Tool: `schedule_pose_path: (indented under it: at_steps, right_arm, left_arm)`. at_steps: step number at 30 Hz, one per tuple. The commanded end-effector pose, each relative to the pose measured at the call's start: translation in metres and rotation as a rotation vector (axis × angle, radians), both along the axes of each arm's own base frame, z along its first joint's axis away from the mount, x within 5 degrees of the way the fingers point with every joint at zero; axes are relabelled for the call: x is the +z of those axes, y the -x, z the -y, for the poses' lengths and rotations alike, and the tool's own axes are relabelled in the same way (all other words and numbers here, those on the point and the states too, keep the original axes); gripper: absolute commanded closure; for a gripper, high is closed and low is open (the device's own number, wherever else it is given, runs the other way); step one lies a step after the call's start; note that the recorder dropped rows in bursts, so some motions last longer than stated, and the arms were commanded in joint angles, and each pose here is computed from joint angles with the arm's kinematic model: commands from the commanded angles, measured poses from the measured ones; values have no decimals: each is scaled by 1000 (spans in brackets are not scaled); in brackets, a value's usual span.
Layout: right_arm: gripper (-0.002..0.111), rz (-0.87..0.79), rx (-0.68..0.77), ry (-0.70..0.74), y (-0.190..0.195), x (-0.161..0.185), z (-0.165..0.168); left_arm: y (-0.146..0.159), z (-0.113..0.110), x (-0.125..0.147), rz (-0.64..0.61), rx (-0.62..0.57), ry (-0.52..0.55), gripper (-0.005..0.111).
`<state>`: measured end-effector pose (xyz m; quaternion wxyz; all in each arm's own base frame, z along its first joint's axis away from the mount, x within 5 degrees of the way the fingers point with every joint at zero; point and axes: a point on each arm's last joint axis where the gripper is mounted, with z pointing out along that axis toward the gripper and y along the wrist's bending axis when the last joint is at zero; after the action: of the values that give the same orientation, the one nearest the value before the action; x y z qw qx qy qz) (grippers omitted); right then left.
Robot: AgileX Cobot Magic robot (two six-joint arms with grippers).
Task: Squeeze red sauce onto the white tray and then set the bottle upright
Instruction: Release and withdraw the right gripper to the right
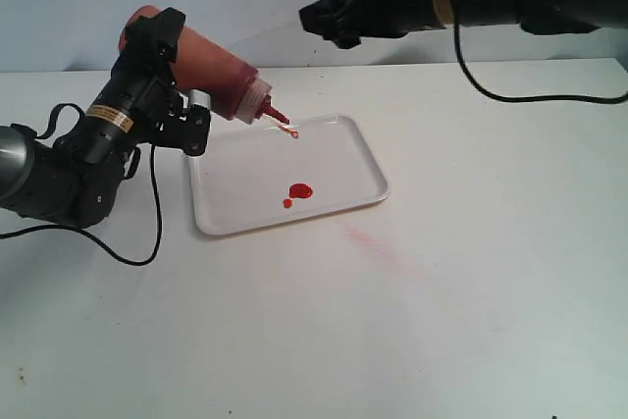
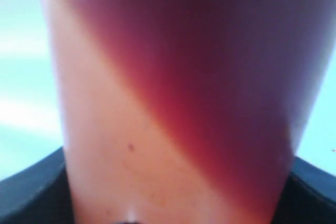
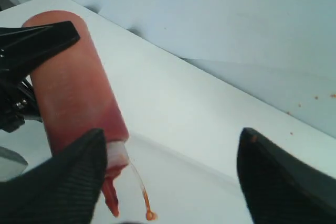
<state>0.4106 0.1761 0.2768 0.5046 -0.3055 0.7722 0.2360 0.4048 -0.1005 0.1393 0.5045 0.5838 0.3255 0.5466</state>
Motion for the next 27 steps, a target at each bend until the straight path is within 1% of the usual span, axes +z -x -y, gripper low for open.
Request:
schedule_pose_path:
  at_steps: [1,2,5,8,10,13,15,18,22,27]
  right_arm:
    - [71,-23,16,12,23,3,20]
    - [79,-23,18,24,28,1,22]
    - [108,23,-8,66,43,9,29]
    - [108,43,-99,101,58,12,42]
    - [108,52,-193,144,67,9,54]
    - [108,37,-328,219,85,-6,73]
    - [108,10,-377,248,98,-17,82]
    - [108,-35,-416,296,118,-35,93]
    - [108,-96,-442,338,132,-57,100]
    - [108,-112,-434,336,135,-60,100]
  left_arm:
    - [11,-5,-1,-16,23,122,107]
    - [14,-6,-4,-32,31,121,107]
    - [21,-12,-12,-71,72,135,107]
    - [27,-16,-19,-105,103,157,107]
    - [29,-17,-20,-120,103,198,107]
    - [29,-17,-21,-132,99,253,107]
    - [29,-17,-21,-135,98,270,107]
    - [29,-17,-21,-135,98,270,107]
    - [29,-17,-21,-135,98,270,107]
    - [30,-15,-20,-135,75,257,107]
